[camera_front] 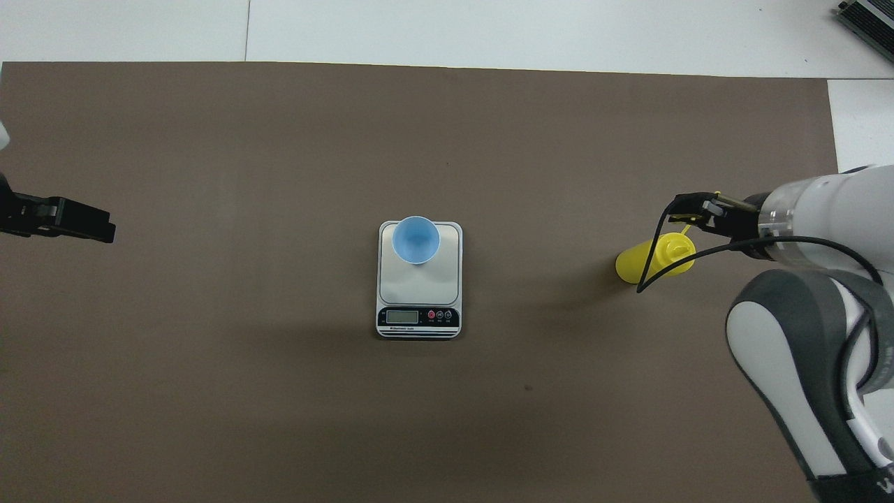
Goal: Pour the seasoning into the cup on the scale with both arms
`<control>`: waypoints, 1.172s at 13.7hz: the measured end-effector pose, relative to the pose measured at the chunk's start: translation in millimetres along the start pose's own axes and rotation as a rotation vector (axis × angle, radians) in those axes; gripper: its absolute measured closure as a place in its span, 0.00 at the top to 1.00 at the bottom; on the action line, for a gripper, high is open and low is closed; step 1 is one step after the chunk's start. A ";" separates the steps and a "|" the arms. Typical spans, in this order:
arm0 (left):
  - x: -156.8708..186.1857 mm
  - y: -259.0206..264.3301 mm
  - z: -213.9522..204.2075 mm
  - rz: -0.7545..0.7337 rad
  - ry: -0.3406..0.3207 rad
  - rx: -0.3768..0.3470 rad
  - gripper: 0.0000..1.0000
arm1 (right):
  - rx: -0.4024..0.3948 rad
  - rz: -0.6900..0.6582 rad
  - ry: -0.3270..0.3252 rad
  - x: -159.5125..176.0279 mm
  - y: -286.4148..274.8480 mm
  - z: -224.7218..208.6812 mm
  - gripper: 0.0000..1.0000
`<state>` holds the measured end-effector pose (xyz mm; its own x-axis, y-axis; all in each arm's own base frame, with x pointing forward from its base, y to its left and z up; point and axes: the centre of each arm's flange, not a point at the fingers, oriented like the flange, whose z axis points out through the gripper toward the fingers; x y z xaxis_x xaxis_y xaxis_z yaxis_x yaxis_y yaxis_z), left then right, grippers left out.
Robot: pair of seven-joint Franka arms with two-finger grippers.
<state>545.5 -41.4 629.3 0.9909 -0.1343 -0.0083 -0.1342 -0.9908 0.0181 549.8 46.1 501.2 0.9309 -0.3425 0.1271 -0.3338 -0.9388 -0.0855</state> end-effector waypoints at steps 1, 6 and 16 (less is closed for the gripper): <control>0.0 0.0 0.3 0.000 -0.001 0.000 1.00 | -0.007 -0.072 -0.022 -8.9 -11.0 0.0 1.00; 0.0 0.0 0.6 0.000 -0.001 0.000 1.00 | -0.033 -0.295 -0.072 -39.6 -41.9 -19.1 1.00; 0.0 -0.1 0.6 0.000 -0.001 0.000 1.00 | -0.104 -0.449 -0.039 29.2 -19.7 -95.4 1.00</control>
<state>545.5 -41.4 628.6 0.9909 -0.1342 -0.0096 -0.1340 -0.9908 0.0182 569.3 51.0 600.8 0.9909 0.0985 0.0914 0.0923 -0.9933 0.0690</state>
